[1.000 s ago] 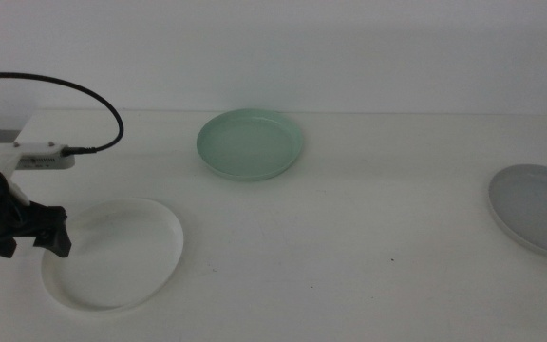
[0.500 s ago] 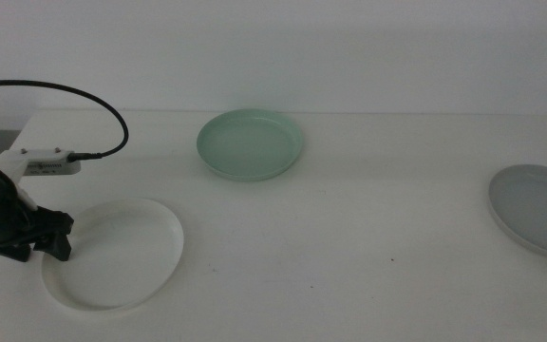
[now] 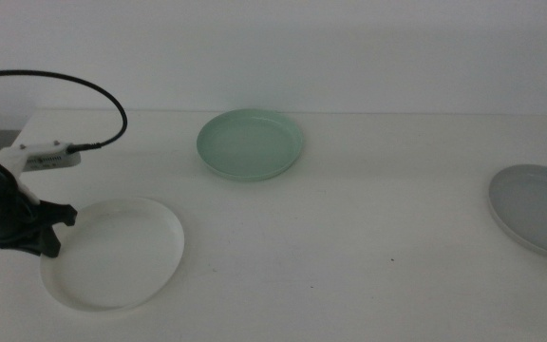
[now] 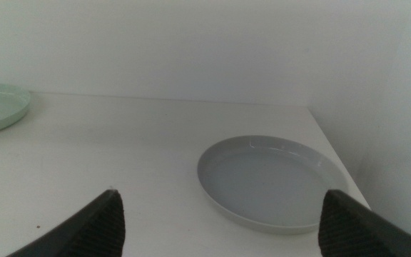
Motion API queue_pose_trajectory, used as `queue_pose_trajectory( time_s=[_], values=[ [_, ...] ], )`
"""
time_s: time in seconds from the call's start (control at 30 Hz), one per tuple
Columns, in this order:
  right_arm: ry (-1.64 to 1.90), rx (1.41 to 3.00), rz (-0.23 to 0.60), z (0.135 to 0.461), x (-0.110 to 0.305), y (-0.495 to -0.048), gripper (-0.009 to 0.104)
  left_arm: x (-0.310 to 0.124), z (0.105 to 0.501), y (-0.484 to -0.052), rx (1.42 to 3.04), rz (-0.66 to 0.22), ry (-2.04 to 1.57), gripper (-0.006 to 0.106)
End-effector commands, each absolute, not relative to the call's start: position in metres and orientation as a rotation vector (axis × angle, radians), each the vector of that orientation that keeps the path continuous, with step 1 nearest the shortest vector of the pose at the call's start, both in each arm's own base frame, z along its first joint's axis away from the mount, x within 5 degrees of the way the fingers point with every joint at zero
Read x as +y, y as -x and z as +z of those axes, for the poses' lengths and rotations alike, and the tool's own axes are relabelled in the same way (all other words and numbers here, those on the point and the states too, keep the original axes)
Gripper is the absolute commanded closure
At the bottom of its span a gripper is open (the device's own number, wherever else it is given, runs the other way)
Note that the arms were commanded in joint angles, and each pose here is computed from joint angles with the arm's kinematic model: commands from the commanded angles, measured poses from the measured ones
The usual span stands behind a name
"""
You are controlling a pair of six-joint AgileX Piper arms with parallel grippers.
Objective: Stack the three bowls on top of each other.
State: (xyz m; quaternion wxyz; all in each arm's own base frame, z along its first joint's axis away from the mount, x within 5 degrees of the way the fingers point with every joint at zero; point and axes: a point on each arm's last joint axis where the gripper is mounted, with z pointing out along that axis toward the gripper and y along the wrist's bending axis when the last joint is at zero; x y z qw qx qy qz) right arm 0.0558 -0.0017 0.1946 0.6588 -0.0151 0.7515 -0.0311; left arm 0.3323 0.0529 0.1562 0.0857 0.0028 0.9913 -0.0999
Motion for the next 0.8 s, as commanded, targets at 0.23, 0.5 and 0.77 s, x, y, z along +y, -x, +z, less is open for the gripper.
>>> queue_pose_trajectory(
  time_s=[0.23, 0.5, 0.77],
  values=[
    [0.043, 1.692, -0.076, 0.194, -0.002, -0.056, 0.002, 0.021, 0.238, -0.328, 2.862, -0.323, 0.064, 0.102],
    [0.043, 1.692, -0.076, 0.194, -0.002, -0.056, 0.002, -0.054, 0.267, -0.352, 2.846, -0.381, -0.085, 0.102],
    [0.043, 1.692, -0.076, 0.194, -0.002, -0.056, 0.002, -0.127, 0.252, -0.381, 2.872, -0.426, -0.263, 0.102]
  ],
)
